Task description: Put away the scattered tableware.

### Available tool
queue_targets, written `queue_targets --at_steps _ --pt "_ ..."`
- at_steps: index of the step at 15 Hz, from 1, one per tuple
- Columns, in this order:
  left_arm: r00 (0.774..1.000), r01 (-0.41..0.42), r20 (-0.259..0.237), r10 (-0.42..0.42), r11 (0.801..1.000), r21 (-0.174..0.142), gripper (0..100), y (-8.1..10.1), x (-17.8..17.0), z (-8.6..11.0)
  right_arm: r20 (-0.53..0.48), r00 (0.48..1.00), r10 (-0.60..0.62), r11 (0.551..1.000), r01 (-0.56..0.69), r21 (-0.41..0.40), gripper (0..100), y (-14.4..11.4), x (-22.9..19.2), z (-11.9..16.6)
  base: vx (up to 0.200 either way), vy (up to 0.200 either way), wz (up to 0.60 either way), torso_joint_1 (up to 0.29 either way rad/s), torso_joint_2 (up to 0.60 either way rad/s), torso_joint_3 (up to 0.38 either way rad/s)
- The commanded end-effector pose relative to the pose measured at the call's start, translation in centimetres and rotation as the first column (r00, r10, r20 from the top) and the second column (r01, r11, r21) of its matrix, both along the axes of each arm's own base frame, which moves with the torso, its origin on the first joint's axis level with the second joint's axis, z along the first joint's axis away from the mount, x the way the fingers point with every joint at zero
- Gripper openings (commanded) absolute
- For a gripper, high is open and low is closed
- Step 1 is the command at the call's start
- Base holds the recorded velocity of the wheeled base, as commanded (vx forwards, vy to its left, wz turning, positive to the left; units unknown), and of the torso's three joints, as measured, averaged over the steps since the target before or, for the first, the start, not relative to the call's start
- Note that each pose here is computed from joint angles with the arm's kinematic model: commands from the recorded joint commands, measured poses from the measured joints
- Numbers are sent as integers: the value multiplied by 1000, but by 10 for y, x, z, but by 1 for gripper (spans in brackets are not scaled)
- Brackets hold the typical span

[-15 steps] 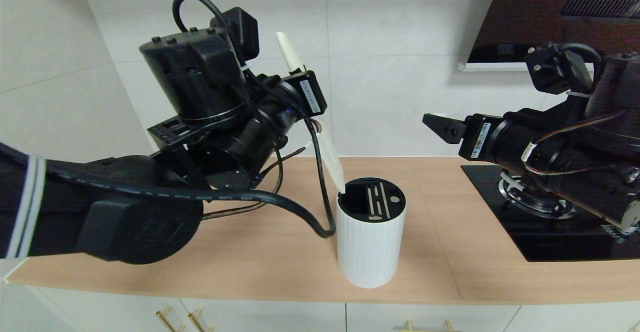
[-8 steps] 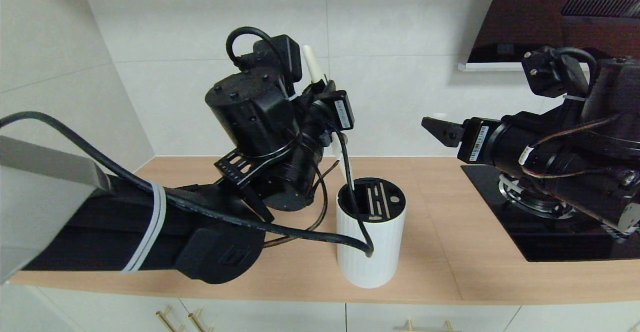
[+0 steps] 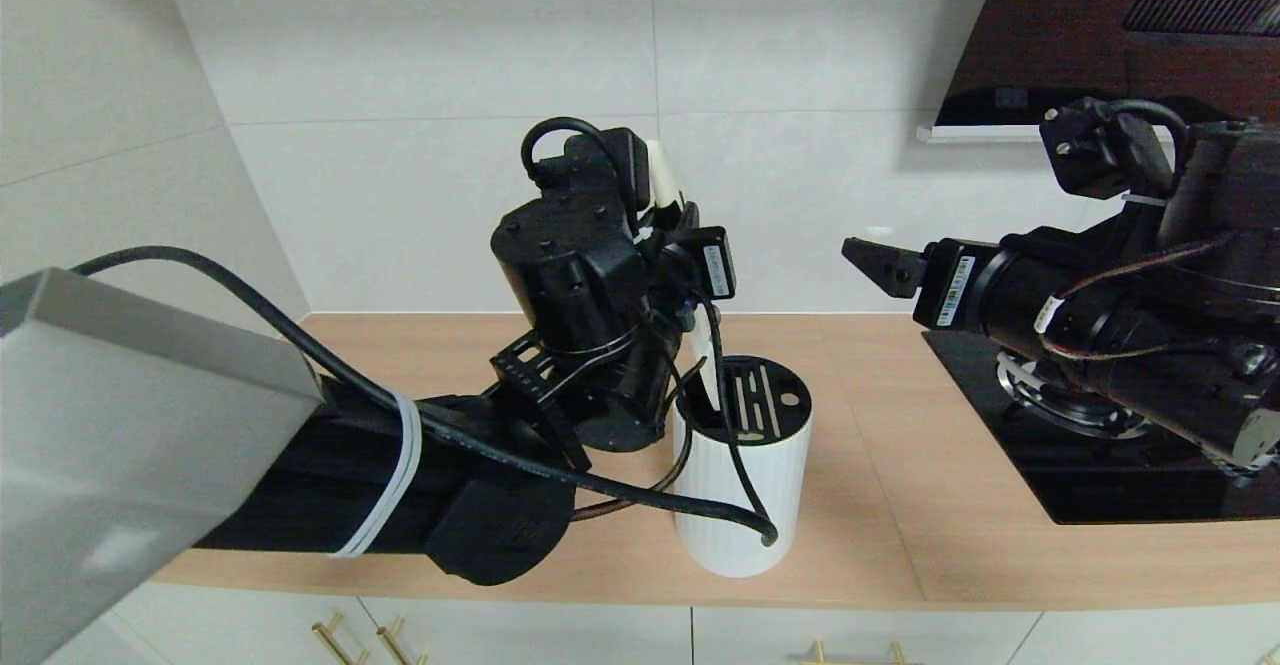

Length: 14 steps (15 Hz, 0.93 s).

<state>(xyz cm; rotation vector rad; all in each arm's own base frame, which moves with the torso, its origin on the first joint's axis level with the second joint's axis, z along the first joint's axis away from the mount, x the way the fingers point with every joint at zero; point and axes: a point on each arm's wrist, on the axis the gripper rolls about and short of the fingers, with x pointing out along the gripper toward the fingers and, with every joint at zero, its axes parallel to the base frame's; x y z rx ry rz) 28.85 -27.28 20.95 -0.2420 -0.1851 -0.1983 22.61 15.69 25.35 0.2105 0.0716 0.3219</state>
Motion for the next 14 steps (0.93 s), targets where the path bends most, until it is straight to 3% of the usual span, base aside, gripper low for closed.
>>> queue_targets --at_steps 1,7,14 --pt "1000 -2 -15 2 1000 13 0 -4 4 -9 0 1000 1 1000 -1 0 100 0 0 0 0 0 0 0 0 0" --pt "999 5 -52 -3 999 50 0 -15 8 -31 -4 1000 2 1000 -2 -3 100 1 0 -1 0 0 0 0 0 0" --pt "992 20 -128 -4 992 123 0 -36 6 -73 -9 1000 5 1000 -5 -6 100 2 1 -3 0 0 0 0 0 0"
